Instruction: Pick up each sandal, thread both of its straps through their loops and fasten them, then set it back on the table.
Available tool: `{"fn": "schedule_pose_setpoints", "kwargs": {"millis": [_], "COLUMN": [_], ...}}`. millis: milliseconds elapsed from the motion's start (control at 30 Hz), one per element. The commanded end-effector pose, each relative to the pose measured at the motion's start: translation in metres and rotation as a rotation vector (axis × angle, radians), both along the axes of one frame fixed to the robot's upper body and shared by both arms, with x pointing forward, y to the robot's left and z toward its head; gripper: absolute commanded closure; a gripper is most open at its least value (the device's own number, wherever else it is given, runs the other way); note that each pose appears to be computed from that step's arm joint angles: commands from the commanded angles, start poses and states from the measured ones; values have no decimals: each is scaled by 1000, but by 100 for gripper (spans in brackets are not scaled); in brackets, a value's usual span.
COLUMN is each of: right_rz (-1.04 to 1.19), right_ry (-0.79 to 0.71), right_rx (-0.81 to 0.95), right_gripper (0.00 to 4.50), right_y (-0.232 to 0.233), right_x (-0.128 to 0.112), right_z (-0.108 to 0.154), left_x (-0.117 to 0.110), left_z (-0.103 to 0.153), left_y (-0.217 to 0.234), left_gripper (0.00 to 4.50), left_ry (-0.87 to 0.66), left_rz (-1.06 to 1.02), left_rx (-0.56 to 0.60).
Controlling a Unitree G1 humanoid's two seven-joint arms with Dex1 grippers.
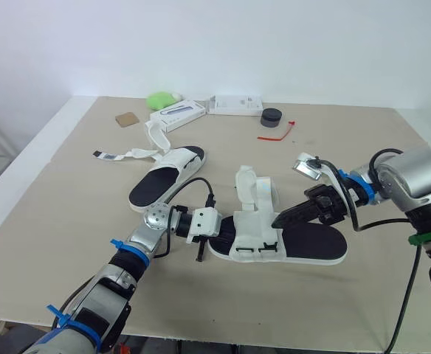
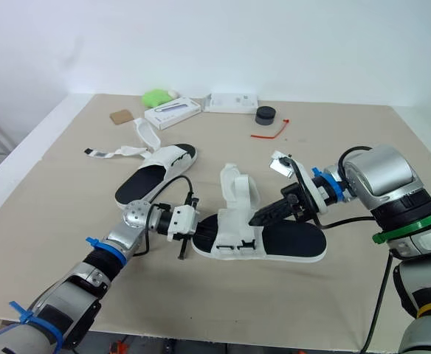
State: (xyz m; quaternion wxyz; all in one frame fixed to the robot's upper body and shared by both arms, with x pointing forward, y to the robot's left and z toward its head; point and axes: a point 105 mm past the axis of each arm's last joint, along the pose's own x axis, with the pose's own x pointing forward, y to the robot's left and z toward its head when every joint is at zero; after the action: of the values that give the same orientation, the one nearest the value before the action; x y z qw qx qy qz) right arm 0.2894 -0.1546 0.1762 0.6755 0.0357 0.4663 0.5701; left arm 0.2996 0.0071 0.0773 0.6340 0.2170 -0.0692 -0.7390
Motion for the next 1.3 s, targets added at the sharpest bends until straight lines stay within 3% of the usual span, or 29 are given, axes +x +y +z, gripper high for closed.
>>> {"fn": "schedule_pose_setpoints", "kwargs": {"millis": [33,300,700,1300], "right_rz": [-33,-58,5,5], "right_ry": [11,21,-5,-77], "right_rx": [-93,-252,-129,-81], "right_gripper": [444,444,444,444], "right_y": [4,0,9,10], "right_x": [10,15,4,-3], "right_z": [-12,-38,-3,-6], "left_x": [-29,-30,-32,-33], "left_z": [-78,-78,-79,-79], "left_y": [21,18,17,19], "left_gripper": [450,450,450,450], "left_ry": [215,217,222,219], "left_rz": [-7,-6,-8,-20], "left_rx": [274,261,259,267]}}
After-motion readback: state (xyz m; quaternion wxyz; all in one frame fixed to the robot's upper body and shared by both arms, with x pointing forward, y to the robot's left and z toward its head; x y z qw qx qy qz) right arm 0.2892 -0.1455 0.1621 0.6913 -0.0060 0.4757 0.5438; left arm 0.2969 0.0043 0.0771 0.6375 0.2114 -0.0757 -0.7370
